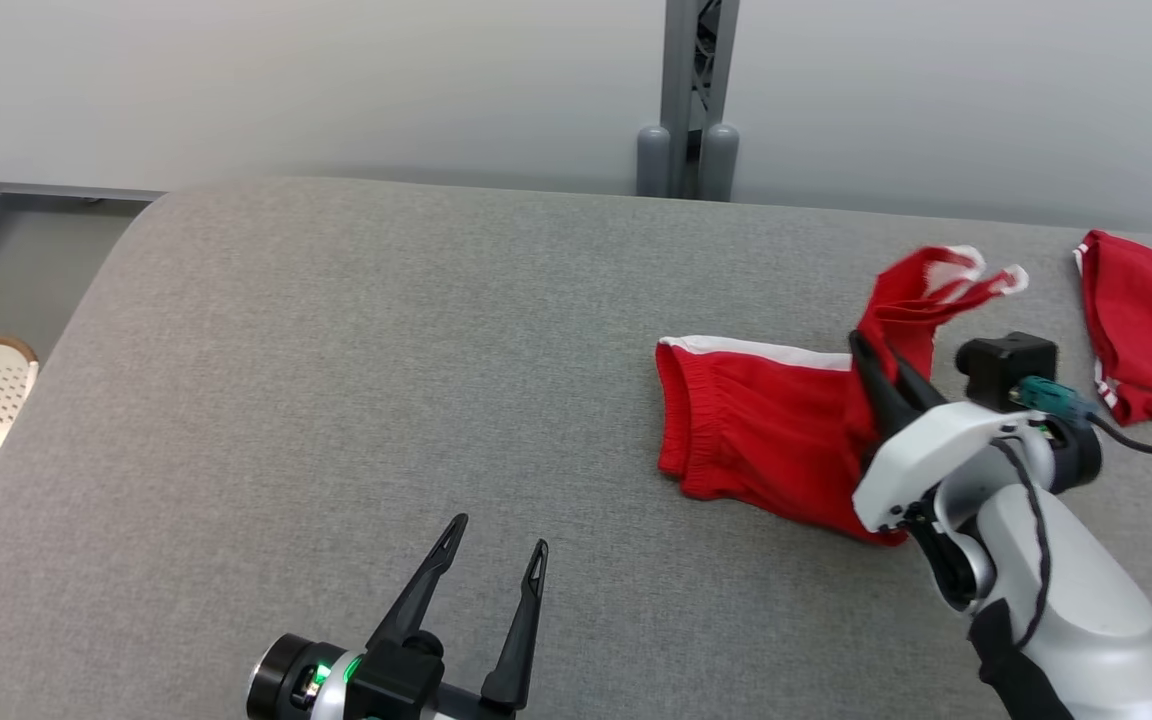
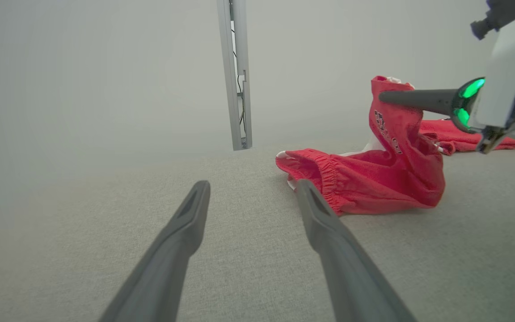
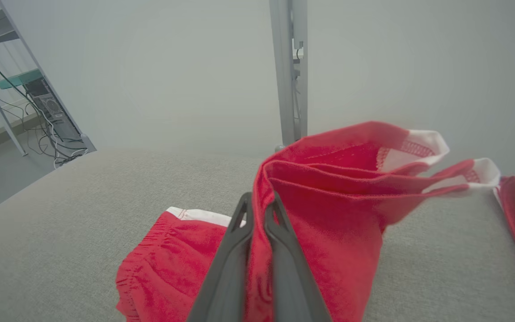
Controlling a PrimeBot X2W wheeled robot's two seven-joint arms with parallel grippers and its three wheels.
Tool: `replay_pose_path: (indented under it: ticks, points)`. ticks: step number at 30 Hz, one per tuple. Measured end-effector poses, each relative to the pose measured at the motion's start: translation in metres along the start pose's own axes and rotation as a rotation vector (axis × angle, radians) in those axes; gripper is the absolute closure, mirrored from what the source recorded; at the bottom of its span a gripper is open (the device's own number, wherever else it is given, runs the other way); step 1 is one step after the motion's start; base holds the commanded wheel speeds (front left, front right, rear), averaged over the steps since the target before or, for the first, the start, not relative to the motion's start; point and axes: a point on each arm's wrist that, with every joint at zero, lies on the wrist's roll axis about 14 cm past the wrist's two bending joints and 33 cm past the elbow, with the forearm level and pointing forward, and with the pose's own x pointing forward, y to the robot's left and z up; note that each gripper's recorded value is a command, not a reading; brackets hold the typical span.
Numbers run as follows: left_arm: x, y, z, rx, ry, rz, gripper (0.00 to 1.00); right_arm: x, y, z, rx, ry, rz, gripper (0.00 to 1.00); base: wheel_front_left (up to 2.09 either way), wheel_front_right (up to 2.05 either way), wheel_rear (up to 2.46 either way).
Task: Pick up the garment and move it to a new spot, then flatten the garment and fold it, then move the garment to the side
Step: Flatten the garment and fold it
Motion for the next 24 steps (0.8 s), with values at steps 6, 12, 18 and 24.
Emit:
replay_pose_path:
  ticks: [6, 12, 18, 24]
  points:
    - [-0.007, 0.010, 0.000, 0.002, 0.001, 0.038, 0.00, 0.015, 0.052, -0.006, -0.026, 0.052, 0.138, 1.00, 0.00, 0.00, 0.00]
    - [-0.010, 0.014, -0.001, -0.005, 0.008, 0.058, 0.00, 0.016, 0.073, -0.024, -0.043, 0.122, 0.195, 1.00, 0.00, 0.00, 0.00]
    - [-0.011, 0.017, -0.003, -0.006, 0.014, 0.070, 0.00, 0.014, 0.086, -0.043, -0.061, 0.181, 0.233, 1.00, 0.00, 0.00, 0.00]
    - [-0.011, 0.015, -0.003, -0.008, 0.013, 0.066, 0.00, 0.006, 0.097, -0.056, -0.069, 0.219, 0.265, 0.70, 0.00, 0.00, 0.00]
